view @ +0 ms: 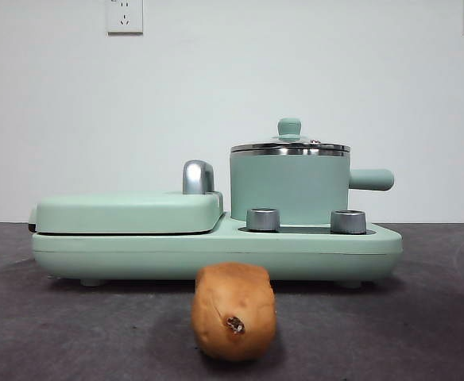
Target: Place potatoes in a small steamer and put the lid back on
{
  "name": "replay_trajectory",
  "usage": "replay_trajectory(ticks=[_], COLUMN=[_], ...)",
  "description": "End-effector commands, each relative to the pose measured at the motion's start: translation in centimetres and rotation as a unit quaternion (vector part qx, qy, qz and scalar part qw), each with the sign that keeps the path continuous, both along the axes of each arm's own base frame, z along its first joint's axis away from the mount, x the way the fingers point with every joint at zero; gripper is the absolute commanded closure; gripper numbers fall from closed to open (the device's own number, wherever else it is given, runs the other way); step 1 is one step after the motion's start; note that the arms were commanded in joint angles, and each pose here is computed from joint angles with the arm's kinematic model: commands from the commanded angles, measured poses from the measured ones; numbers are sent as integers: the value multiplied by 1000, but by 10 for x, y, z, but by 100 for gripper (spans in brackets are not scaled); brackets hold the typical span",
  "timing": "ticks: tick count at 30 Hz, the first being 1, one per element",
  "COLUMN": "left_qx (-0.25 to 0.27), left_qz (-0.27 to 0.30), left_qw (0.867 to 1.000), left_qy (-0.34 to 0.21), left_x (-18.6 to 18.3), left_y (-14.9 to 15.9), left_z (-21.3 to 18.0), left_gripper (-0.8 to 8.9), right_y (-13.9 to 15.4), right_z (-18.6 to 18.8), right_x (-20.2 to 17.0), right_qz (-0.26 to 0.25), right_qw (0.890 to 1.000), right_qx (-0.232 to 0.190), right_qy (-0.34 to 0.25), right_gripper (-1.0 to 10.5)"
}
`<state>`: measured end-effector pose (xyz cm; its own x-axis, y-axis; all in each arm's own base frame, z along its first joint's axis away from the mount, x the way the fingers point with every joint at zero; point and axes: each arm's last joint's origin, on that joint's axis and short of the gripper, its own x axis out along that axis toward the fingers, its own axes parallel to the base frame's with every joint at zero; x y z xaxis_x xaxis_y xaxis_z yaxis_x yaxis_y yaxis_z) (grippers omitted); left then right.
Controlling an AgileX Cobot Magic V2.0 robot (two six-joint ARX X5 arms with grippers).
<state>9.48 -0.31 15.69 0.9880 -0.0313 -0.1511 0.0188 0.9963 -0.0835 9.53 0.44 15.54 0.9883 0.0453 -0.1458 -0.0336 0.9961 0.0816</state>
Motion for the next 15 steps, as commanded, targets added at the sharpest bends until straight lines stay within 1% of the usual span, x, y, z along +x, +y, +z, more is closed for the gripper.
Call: replay_trajectory(ticks=[1,3,6,8,15], left_qx=[-28,-44,-59,-71,-100], left_qz=[4,6,1,-11,-31], left_qw=[999,999,998,997,995], left_qy=[-15,-21,-22,-20,-7], left_x=[1,2,2,1,1], left_y=[0,0,0,-2,-6], left_z=[-2,0,1,5,37], left_gripper=[805,805,805,803,803], right_y=[0,0,2,2,2], right_z=[0,1,6,13,52], right_x=[0,1,0,-2,-10], right_qz=[-1,-3,18,26,27], right_qw=[1000,999,998,996,994], right_qx=[20,41,58,78,104], right_qy=[-6,-9,-16,-19,-10], right_gripper=[936,936,936,936,936])
